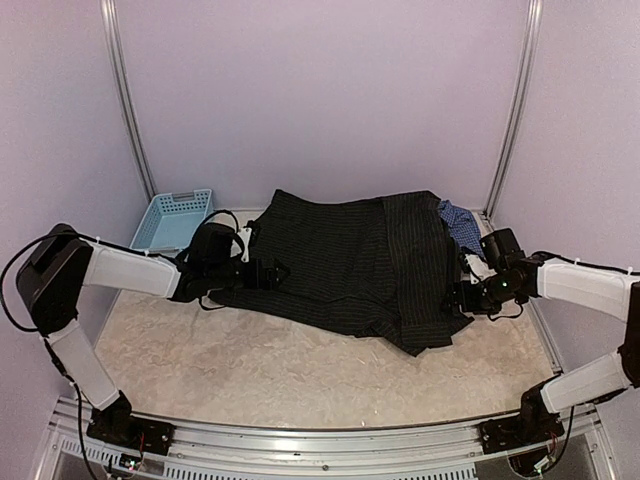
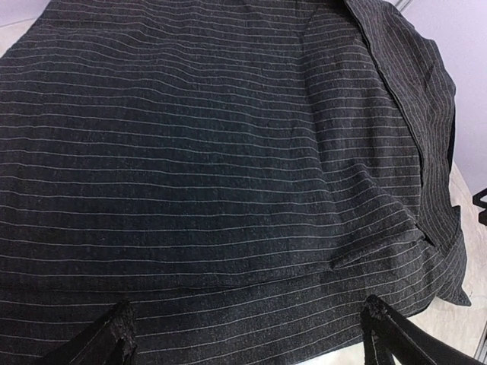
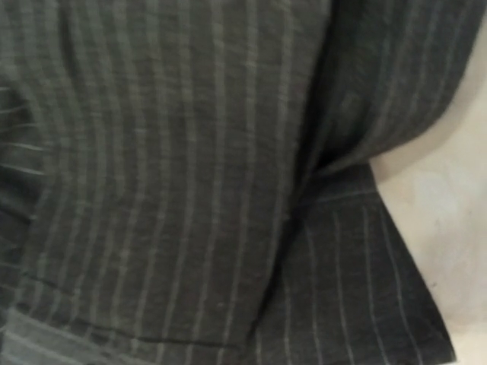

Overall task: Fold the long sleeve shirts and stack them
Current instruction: Flatten out the crumpled shirt at the center of the board.

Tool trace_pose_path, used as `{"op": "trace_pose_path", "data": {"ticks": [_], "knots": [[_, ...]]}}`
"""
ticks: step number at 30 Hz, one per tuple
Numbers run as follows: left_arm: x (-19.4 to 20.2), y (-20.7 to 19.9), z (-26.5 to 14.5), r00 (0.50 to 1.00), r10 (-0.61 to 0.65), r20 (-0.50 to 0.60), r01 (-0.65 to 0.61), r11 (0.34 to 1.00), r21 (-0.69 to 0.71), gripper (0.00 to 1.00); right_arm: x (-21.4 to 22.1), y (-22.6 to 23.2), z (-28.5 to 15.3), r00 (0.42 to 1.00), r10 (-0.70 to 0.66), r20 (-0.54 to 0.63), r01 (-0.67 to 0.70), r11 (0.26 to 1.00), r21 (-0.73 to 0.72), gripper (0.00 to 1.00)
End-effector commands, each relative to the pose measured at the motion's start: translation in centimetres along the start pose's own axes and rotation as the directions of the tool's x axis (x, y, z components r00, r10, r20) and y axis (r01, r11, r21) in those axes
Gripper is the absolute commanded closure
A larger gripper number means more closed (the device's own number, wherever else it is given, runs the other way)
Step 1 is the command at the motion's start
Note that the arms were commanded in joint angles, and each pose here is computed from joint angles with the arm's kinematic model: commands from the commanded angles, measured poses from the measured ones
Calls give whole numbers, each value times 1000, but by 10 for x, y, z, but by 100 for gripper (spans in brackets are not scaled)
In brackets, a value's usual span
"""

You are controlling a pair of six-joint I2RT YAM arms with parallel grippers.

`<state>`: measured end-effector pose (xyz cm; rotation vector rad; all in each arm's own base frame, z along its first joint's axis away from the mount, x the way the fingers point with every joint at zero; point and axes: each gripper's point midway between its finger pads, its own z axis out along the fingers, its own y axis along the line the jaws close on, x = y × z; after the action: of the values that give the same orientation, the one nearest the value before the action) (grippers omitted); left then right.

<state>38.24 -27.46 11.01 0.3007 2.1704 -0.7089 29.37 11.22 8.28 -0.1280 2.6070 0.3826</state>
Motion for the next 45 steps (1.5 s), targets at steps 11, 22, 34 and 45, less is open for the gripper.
{"op": "trace_pose_path", "data": {"ticks": [11,22,34,45], "knots": [[28,-4,17,999,4,-45,-3,1000,28,3,28,-37,32,986,159,-40,-153,980,127,31],[47,1,28,996,21,-87,-21,1000,2,3,34,-62,35,971,238,-11,-233,959,160,35],[87,12,28,984,-28,-176,22,999,-33,15,30,-45,30,968,251,19,-251,967,50,84],[109,17,-13,975,-46,-219,23,994,-106,22,16,14,-47,968,242,67,-222,950,-220,100]]}}
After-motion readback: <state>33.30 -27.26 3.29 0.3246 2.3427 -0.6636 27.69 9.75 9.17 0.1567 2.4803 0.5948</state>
